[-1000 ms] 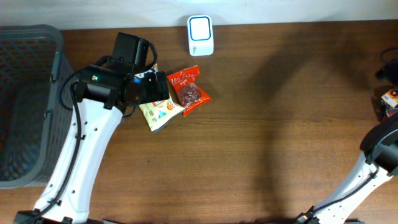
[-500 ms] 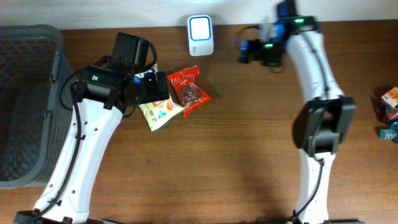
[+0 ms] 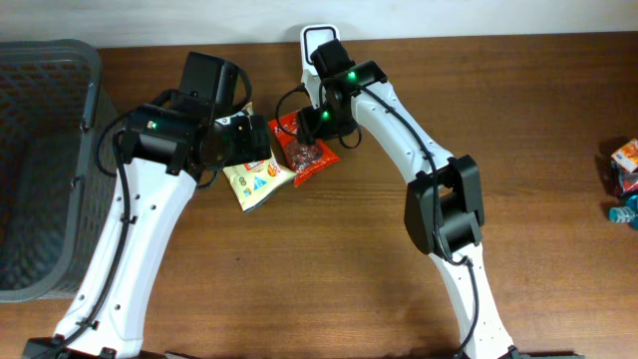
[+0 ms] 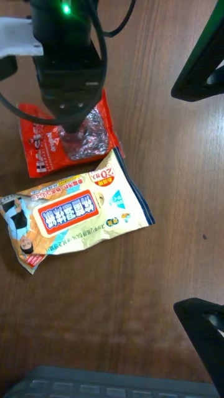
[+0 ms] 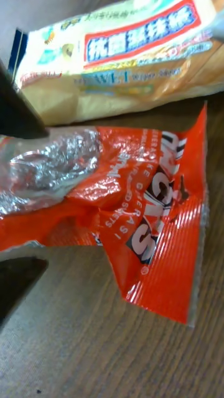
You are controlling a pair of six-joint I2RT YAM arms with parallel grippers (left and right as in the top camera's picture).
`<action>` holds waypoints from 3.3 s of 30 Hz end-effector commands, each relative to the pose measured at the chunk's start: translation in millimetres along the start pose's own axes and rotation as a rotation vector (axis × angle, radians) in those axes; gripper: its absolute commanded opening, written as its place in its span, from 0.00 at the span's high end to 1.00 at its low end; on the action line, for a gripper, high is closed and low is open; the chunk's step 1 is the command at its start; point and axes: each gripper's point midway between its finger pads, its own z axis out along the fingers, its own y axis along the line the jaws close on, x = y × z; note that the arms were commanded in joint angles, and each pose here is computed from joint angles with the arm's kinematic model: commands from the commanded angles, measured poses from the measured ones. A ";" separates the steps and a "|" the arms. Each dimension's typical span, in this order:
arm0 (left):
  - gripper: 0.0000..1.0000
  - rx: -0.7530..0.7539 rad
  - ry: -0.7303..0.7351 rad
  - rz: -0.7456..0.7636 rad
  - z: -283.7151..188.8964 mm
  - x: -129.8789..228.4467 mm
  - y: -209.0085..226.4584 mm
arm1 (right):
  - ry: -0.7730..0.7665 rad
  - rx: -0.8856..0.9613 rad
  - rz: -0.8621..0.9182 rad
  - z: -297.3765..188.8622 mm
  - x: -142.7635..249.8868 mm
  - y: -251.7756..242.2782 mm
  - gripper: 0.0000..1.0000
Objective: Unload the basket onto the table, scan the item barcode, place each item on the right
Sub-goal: 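Reach back and grasp the red Hacks candy bag, then lift the red bag up under the white scanner, then carry the red bag away toward the right side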
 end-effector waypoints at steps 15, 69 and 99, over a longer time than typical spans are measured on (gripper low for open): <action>0.01 -0.012 0.002 0.010 2.3 0.3 1.7 | 0.181 0.509 0.244 -65.7 59.1 -117.0 0.78; 0.01 -0.012 0.002 0.010 2.6 0.3 1.7 | -0.304 0.465 0.104 -66.7 -61.7 -76.8 0.96; 0.01 -0.012 0.002 0.010 2.6 0.4 1.7 | -1.069 0.795 0.147 -217.2 -182.2 -111.1 0.96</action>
